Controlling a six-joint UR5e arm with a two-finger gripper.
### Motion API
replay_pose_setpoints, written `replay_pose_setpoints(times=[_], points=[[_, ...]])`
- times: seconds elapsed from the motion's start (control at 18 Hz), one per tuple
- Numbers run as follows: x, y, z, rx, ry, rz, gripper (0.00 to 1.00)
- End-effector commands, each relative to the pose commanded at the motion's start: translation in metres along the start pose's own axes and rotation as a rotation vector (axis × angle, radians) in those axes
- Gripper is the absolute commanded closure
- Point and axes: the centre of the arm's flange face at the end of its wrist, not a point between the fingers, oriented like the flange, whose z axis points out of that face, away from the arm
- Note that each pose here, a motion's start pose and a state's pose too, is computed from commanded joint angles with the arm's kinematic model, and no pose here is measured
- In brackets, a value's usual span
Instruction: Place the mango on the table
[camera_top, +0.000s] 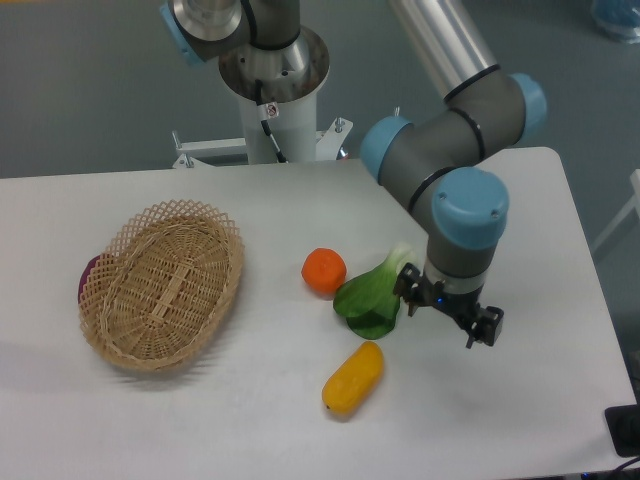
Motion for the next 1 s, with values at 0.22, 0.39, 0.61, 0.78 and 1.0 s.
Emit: replay_pose_setpoints(times=[0.22,0.39,0.61,0.78,1.0], points=[[-0.004,0.014,-0.005,-0.004,0.013,0.039,0.0],[-0.007,0.022,-0.006,-0.005,0.013,0.042,0.0],[-0.007,0.023,-0.005,-0.008,0.014,0.071,0.0],[-0.006,0.022,-0.004,-0.008,0.016,0.074,0.0],[-0.005,0.021,-0.003,-0.009,0.017,0.074,0.0]])
